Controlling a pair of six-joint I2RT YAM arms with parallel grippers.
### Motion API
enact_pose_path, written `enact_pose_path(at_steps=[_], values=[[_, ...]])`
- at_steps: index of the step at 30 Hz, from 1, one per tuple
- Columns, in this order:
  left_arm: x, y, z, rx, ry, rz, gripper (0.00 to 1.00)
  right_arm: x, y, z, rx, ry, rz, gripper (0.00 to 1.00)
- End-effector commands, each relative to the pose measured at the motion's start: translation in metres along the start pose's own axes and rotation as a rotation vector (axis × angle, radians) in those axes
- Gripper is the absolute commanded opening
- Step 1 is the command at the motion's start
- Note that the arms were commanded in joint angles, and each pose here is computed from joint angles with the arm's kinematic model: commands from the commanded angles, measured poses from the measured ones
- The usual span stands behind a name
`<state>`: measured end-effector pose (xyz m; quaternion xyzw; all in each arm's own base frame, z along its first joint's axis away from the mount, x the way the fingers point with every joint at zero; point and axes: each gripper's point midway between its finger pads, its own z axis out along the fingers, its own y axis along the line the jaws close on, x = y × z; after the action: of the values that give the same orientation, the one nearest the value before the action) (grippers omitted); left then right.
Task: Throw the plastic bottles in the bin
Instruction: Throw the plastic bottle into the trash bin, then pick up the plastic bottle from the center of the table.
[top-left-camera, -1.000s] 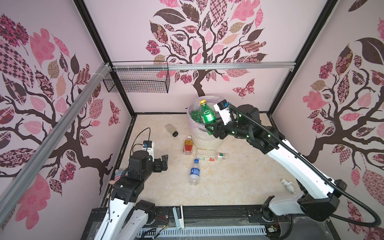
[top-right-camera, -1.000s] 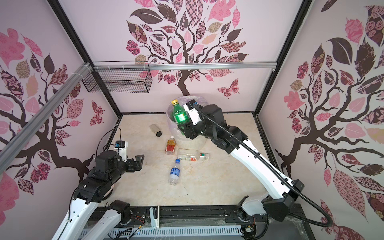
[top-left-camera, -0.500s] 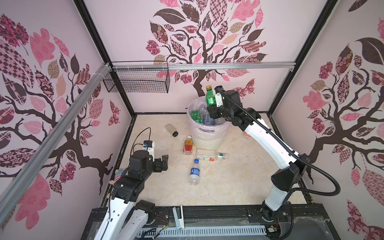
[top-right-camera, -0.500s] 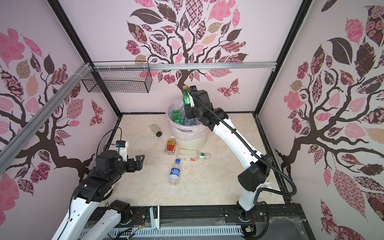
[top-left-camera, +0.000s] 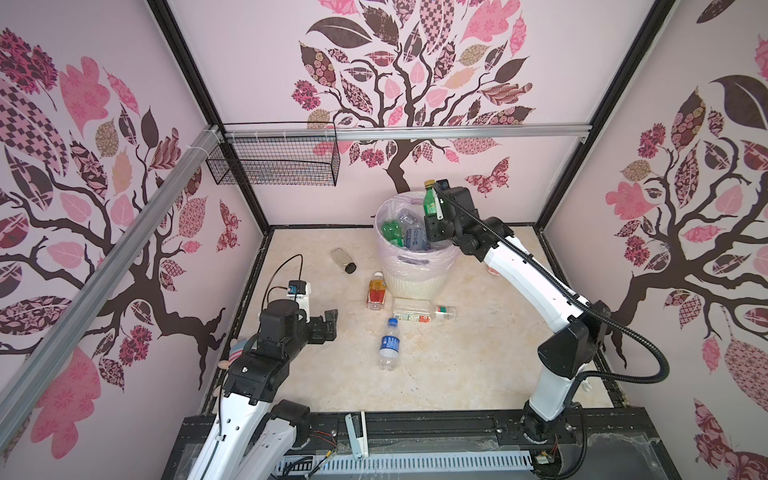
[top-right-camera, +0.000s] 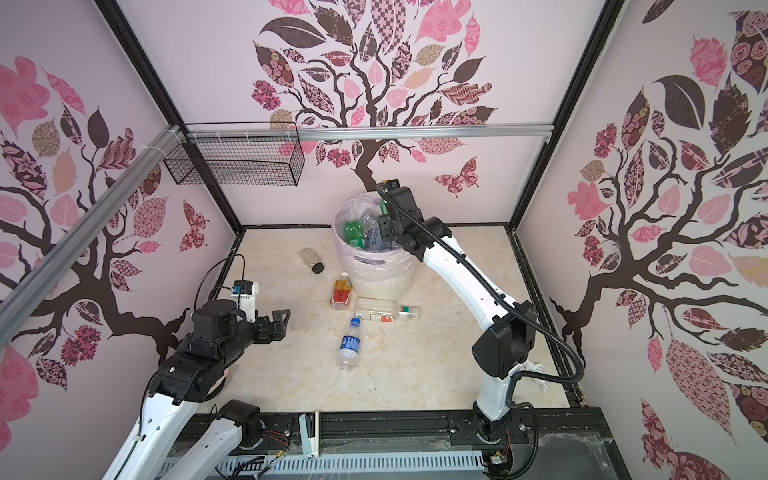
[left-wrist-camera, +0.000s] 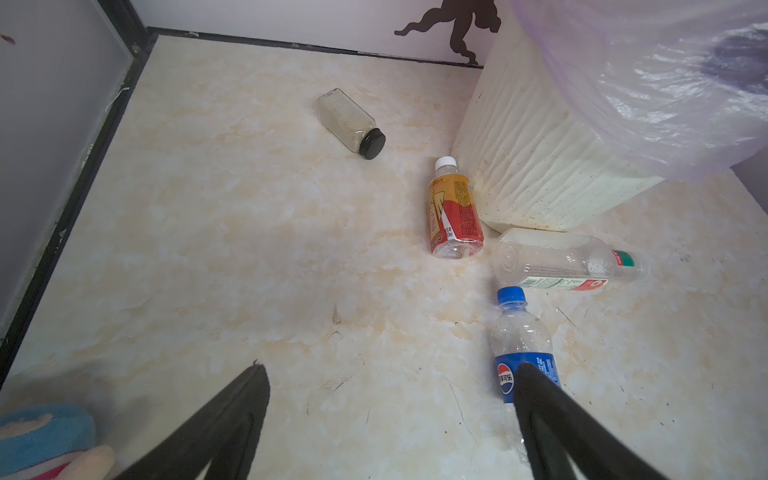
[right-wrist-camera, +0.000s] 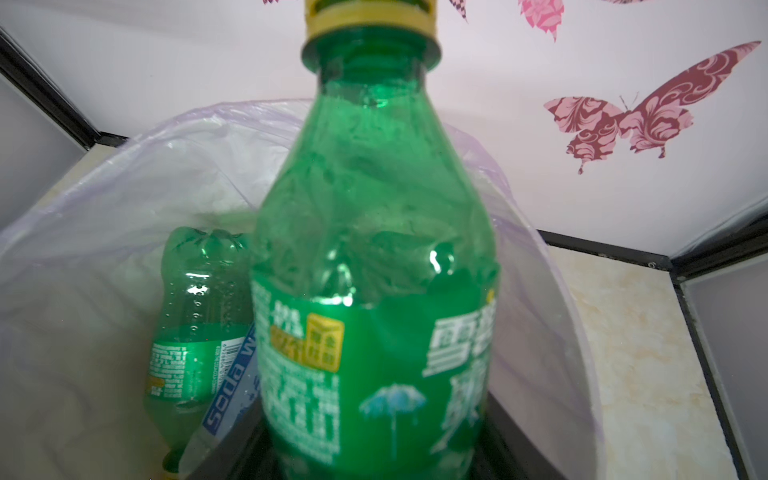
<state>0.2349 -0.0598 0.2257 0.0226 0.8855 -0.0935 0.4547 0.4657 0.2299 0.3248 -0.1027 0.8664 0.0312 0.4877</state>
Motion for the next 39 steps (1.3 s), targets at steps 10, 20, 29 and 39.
enact_pose_path(at_steps=[10, 20, 29, 39], values=[[0.009, -0.004, 0.010, 0.030, 0.038, -0.002, 0.95, -0.019, -0.014, -0.025, 0.017, -0.061, 0.025, 0.75], [0.014, -0.028, 0.014, 0.168, 0.067, -0.009, 0.96, -0.034, -0.016, -0.082, -0.080, -0.152, 0.049, 0.86], [0.022, -0.057, 0.020, 0.324, 0.155, -0.058, 0.96, 0.014, -0.038, -0.148, -0.137, -0.226, 0.139, 0.90], [0.049, -0.092, 0.034, 0.396, 0.259, -0.054, 0.93, 0.125, -0.056, -0.145, -0.104, -0.087, 0.237, 0.90]])
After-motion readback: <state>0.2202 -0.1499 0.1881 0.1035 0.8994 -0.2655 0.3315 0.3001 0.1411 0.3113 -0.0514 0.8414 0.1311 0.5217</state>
